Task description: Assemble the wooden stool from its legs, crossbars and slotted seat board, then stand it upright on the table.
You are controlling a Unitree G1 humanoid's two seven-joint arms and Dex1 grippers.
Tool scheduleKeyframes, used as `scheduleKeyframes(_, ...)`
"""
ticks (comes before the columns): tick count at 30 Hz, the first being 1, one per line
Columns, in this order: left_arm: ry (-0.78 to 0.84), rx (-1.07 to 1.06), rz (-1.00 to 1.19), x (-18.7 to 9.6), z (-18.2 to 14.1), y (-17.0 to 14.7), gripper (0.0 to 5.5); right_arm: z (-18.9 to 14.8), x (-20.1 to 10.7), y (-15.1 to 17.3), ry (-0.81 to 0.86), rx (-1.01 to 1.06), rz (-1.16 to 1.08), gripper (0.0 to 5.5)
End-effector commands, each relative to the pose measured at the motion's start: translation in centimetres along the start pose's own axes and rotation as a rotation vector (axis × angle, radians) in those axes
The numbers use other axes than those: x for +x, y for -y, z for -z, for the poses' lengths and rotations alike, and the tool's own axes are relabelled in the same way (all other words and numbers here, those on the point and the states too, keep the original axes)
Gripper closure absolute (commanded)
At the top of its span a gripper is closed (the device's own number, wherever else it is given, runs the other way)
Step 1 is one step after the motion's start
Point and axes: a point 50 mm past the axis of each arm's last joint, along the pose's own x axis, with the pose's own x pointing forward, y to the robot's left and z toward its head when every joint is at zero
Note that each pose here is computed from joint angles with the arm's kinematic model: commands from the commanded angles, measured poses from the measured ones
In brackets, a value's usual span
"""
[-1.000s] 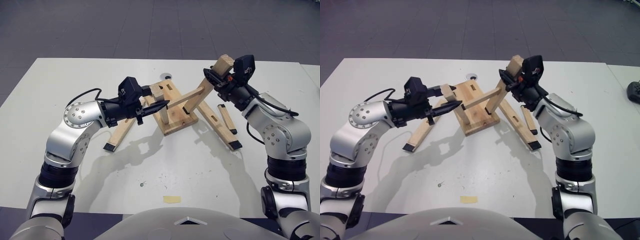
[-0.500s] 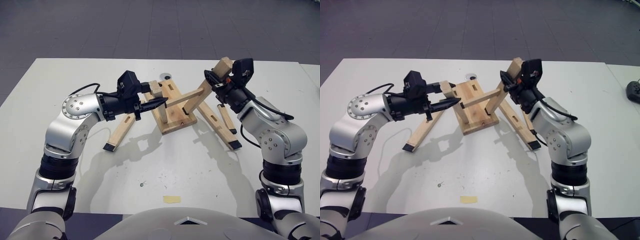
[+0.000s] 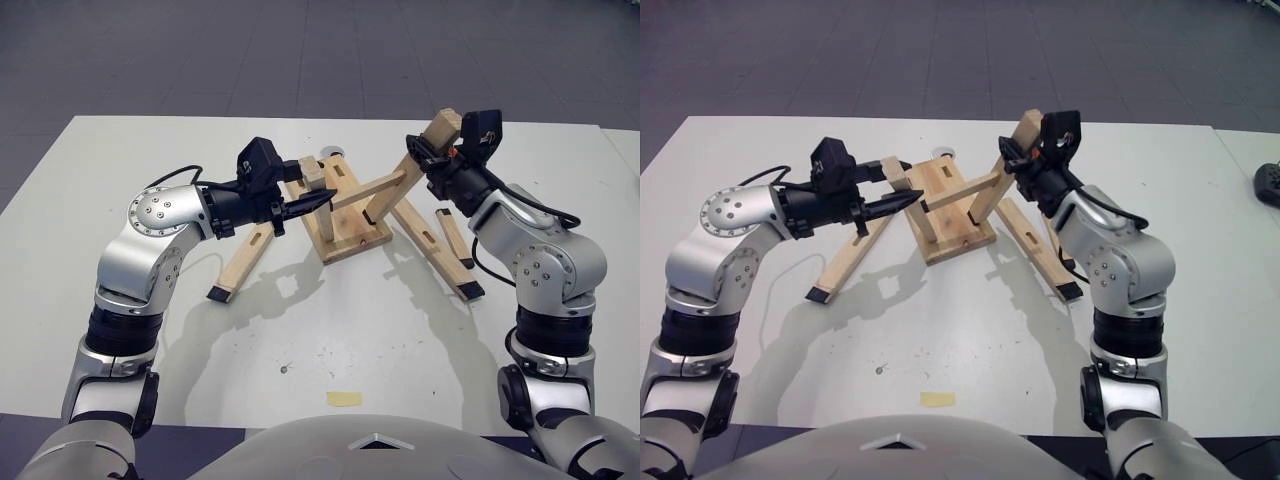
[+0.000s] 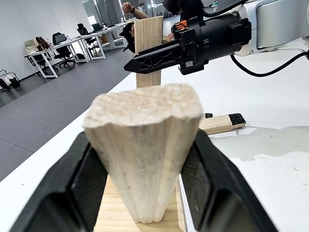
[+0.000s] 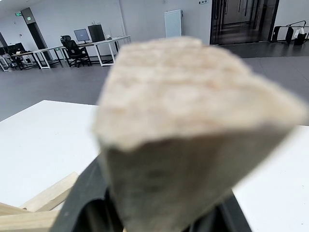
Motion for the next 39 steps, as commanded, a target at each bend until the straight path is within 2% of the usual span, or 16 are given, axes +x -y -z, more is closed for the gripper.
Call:
scheduleKeyframes(1, -0.016, -0.041, 0.077, 2.1, 0.4, 0.9, 3.47, 4.7, 0.6, -2.6, -0.257, 0.070, -0.122, 4.41)
scheduleKeyframes(7, -0.023, -0.040, 0.068, 2.0, 0.5, 0.8, 3.47, 2.1, 0.9, -2.2, -0.168, 0.039, -0.117, 4.41)
scheduleKeyframes(8, -0.024, -0.040, 0.061, 2.0, 0.5, 0.8, 3.11, 1.9, 0.9, -2.2, -0.164, 0.037, -0.118, 4.04)
scheduleKeyframes(15, -0.026, -0.050, 0.036, 2.0, 0.4, 0.4, 2.16, 1.2, 0.6, -2.3, -0.140, 0.037, -0.115, 3.08)
scheduleKeyframes(24, -0.032, -0.047, 0.036, 1.9, 0.5, 0.4, 0.50, -0.7, 0.2, -2.3, -0.049, 0.048, -0.124, 1.48)
scheduleKeyframes(27, -0.026, -0.045, 0.022, 1.7, 0.3, 0.2, 0.10, -2.8, -0.4, -1.7, 0.049, 0.079, -0.120, 1.06)
scheduleKeyframes(32, 0.034, -0.060, -0.036, 0.7, -1.0, -0.8, 0.10, -9.1, -2.4, -0.6, 0.314, 0.148, -0.155, 0.21)
scheduleKeyframes(35, 0.134, -0.078, -0.070, 0.3, -3.0, -1.3, 0.10, -12.9, -2.8, -0.9, 0.463, 0.186, -0.191, 0.12)
scheduleKeyframes(39, 0.291, -0.090, -0.055, 0.0, -6.4, -1.4, 0.10, -16.0, -2.2, -0.1, 0.577, 0.199, -0.164, 0.12)
